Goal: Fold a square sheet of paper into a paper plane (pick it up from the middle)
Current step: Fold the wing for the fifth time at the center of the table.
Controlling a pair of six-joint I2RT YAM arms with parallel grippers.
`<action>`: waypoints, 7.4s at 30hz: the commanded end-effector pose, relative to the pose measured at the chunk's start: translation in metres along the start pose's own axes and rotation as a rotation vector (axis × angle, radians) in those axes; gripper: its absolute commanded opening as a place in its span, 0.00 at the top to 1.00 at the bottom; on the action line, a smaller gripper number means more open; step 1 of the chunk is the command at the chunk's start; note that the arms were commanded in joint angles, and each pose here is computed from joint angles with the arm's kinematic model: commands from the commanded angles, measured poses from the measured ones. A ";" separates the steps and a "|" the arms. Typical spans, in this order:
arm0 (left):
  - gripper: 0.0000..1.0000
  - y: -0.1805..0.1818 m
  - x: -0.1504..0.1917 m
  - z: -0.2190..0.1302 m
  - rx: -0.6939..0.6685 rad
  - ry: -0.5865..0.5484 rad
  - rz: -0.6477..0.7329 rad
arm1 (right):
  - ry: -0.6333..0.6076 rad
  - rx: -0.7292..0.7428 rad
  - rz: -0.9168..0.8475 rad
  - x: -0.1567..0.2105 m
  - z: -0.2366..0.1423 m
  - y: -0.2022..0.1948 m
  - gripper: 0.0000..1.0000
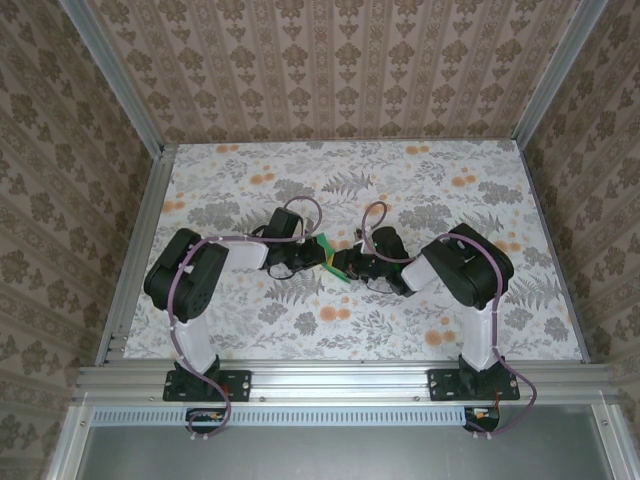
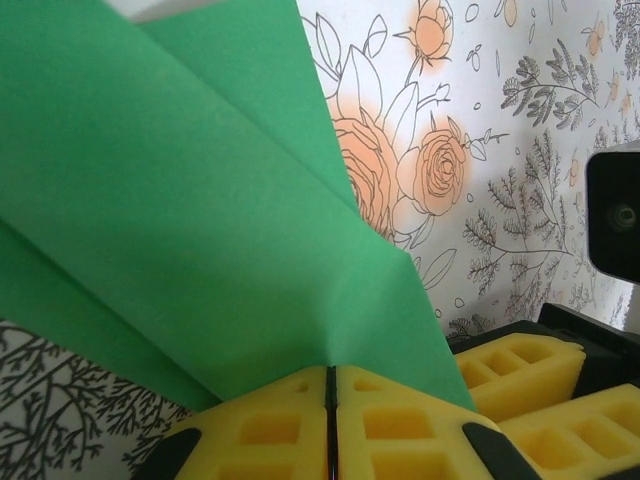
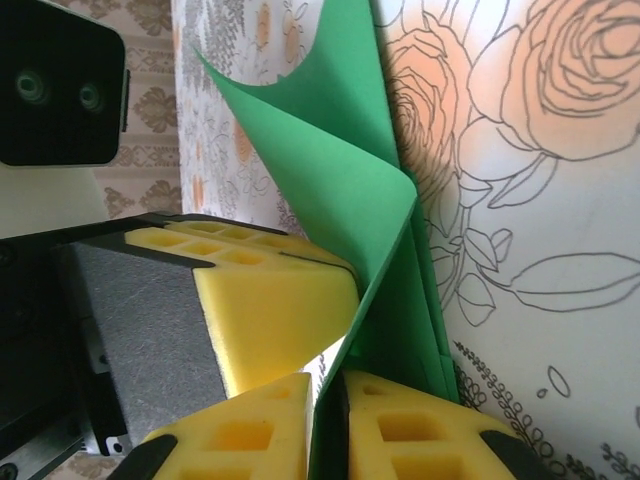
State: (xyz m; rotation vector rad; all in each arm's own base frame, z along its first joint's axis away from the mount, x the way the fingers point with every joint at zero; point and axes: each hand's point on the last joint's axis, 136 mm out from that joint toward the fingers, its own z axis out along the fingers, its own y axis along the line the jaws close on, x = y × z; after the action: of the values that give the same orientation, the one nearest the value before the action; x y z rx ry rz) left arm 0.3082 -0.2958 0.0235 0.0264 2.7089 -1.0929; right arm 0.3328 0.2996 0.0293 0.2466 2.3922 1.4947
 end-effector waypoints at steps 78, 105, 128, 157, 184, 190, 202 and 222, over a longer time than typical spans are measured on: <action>0.89 0.032 0.012 0.016 -0.068 0.091 -0.103 | 0.284 0.387 -0.084 0.053 -0.059 -0.037 0.84; 0.89 0.040 0.015 0.018 -0.096 0.125 -0.122 | 0.169 0.397 -0.307 0.019 -0.069 0.020 0.78; 0.89 0.040 0.018 0.020 -0.104 0.140 -0.121 | 0.331 0.576 -0.282 0.039 -0.031 -0.020 0.85; 0.89 0.040 0.019 0.022 -0.107 0.148 -0.122 | 0.356 0.410 -0.266 0.032 -0.020 0.005 0.84; 0.90 0.054 0.023 0.020 -0.157 0.160 -0.166 | 0.412 0.349 -0.175 0.068 -0.058 -0.024 0.84; 0.90 0.051 0.022 0.021 -0.149 0.165 -0.155 | 0.333 0.256 -0.246 0.044 -0.052 0.018 0.84; 0.90 0.046 0.022 0.022 -0.141 0.174 -0.144 | 0.309 0.401 -0.242 0.013 -0.013 -0.002 0.82; 0.84 0.015 -0.013 0.008 -0.055 0.168 0.075 | 0.399 0.620 -0.134 0.050 -0.039 -0.086 0.86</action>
State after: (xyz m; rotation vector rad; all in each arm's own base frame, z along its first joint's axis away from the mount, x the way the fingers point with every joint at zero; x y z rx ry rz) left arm 0.3149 -0.3052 0.0222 0.1443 2.8397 -1.1316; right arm 0.3126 0.2831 0.0106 -0.1828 2.8409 0.9739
